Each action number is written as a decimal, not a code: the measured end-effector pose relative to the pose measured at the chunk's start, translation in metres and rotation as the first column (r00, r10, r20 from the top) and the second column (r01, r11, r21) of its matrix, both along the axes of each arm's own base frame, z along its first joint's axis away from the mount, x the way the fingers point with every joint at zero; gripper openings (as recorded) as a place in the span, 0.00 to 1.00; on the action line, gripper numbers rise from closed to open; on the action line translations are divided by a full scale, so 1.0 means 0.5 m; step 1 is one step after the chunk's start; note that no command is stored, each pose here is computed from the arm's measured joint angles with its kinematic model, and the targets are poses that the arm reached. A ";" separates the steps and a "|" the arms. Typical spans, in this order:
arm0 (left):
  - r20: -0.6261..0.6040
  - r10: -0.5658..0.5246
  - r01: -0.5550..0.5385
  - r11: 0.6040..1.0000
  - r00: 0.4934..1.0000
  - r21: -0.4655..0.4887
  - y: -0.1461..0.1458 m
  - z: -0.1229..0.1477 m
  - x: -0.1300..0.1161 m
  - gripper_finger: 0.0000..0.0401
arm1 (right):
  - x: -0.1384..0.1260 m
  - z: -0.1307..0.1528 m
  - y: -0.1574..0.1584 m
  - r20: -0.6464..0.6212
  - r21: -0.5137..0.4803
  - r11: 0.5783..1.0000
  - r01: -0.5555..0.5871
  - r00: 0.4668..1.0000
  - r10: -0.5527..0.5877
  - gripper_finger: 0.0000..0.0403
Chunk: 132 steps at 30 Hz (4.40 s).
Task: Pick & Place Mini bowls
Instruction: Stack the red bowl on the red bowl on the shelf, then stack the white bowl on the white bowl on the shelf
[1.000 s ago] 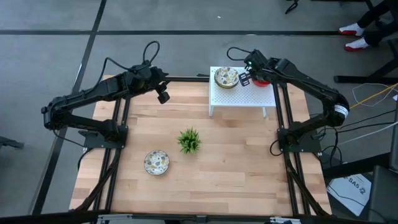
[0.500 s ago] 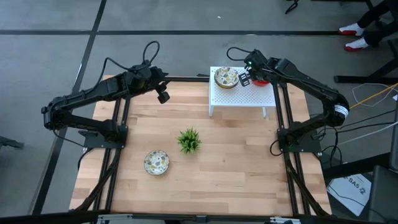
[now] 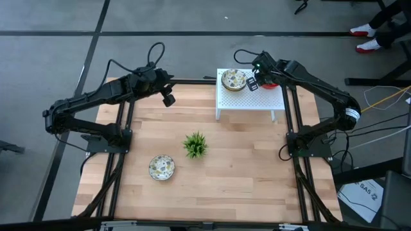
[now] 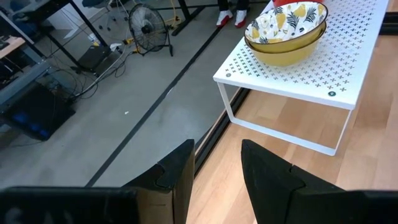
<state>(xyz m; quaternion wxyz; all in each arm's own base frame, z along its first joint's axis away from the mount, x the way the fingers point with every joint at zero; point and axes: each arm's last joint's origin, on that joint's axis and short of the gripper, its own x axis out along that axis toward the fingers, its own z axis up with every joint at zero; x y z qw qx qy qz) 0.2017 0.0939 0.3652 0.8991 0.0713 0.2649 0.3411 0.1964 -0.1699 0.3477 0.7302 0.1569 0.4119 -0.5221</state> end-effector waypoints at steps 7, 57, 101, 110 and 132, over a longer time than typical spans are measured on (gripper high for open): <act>0.001 0.001 -0.001 1.000 1.000 0.000 0.000 0.000 0.000 0.32 | -0.004 0.001 -0.002 -0.047 -0.050 0.998 0.036 0.998 -0.038 0.24; 0.042 -0.027 0.027 1.000 0.999 -0.009 -0.001 0.005 0.004 0.32 | -0.118 -0.118 0.266 0.677 -0.115 0.810 -0.575 0.552 0.488 0.14; 0.095 -0.070 0.086 0.980 0.993 -0.181 -0.009 -0.007 0.003 0.32 | -0.176 -0.385 0.334 0.822 -0.258 0.799 -0.543 0.312 0.477 0.14; 0.064 -0.068 0.080 0.977 0.996 -0.198 -0.010 -0.012 0.000 0.32 | -0.176 -0.386 0.339 0.771 -0.315 0.738 -0.597 0.292 0.565 0.14; 0.093 -0.293 0.306 0.874 0.952 -0.379 -0.031 -0.027 0.003 0.32 | -0.176 -0.390 0.345 0.775 -0.291 0.675 -0.678 0.247 0.582 0.14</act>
